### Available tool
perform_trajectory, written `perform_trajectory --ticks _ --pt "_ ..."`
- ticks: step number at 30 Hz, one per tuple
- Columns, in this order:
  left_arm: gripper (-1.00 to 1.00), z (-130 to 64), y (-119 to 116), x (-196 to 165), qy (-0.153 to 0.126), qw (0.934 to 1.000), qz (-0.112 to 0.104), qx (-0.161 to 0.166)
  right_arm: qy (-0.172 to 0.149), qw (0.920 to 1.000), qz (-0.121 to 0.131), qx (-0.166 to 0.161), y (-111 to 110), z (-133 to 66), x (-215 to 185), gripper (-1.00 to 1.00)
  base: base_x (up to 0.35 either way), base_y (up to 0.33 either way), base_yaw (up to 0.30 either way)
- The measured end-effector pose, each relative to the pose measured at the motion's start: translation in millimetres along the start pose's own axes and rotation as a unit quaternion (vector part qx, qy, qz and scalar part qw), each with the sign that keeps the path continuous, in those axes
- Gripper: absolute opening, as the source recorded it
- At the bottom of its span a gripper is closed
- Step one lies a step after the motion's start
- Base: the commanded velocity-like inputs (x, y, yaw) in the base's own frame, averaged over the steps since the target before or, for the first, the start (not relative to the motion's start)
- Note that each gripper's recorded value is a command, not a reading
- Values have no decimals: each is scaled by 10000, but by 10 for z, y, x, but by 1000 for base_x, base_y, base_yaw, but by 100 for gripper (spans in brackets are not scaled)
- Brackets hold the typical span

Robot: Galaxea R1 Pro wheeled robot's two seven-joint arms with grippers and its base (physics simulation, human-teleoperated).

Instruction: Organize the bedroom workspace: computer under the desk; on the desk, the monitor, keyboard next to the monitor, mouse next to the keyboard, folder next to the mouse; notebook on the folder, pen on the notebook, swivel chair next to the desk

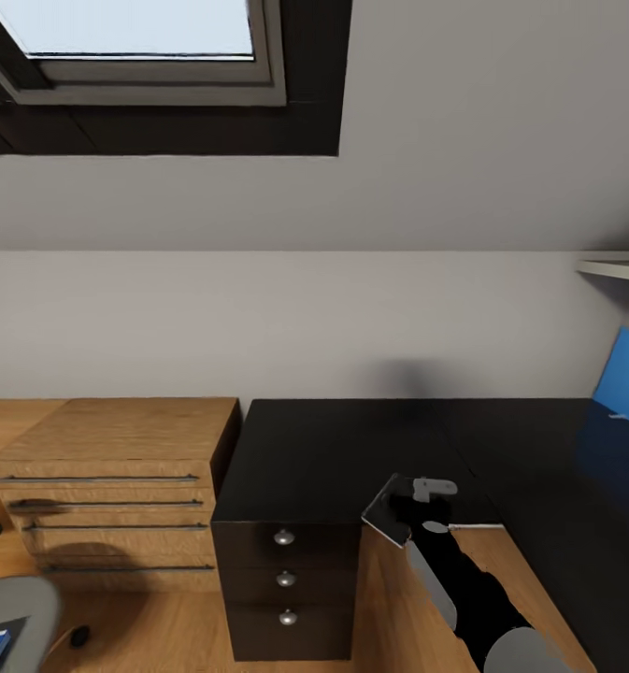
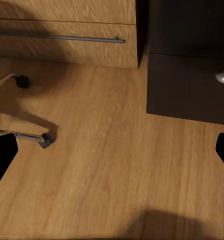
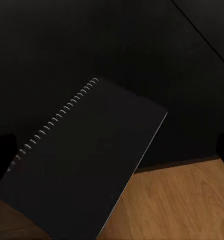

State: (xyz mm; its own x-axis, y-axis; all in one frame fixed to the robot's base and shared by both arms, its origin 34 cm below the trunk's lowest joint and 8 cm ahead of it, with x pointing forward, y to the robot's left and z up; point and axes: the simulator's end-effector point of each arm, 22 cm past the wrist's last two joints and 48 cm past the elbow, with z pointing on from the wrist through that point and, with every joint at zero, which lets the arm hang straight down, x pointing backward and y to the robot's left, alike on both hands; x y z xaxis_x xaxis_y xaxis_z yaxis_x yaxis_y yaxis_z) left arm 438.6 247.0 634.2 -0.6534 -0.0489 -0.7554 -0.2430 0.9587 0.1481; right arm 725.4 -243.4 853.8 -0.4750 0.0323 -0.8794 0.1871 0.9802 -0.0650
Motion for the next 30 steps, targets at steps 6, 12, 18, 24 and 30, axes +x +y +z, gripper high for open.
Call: perform_trajectory --ticks 6,12,18,24,30 --pt "100 -1 0 11 14 10000 4 0 -147 9996 -227 34 97 -8 49 100 0 0 279" --pt "100 -2 0 39 46 10000 16 -1 -151 9993 -330 -2 215 -14 144 100 0 0 279" --pt "100 -3 3 58 67 10000 24 -3 -178 9991 -372 -74 322 -28 189 100 0 0 279" --pt "100 -1 4 69 81 10000 28 -4 -207 9986 -468 -150 411 -44 204 100 0 0 279" --pt "100 -2 5 83 96 9999 32 -5 -200 9984 -501 -172 437 -43 223 100 0 0 279"
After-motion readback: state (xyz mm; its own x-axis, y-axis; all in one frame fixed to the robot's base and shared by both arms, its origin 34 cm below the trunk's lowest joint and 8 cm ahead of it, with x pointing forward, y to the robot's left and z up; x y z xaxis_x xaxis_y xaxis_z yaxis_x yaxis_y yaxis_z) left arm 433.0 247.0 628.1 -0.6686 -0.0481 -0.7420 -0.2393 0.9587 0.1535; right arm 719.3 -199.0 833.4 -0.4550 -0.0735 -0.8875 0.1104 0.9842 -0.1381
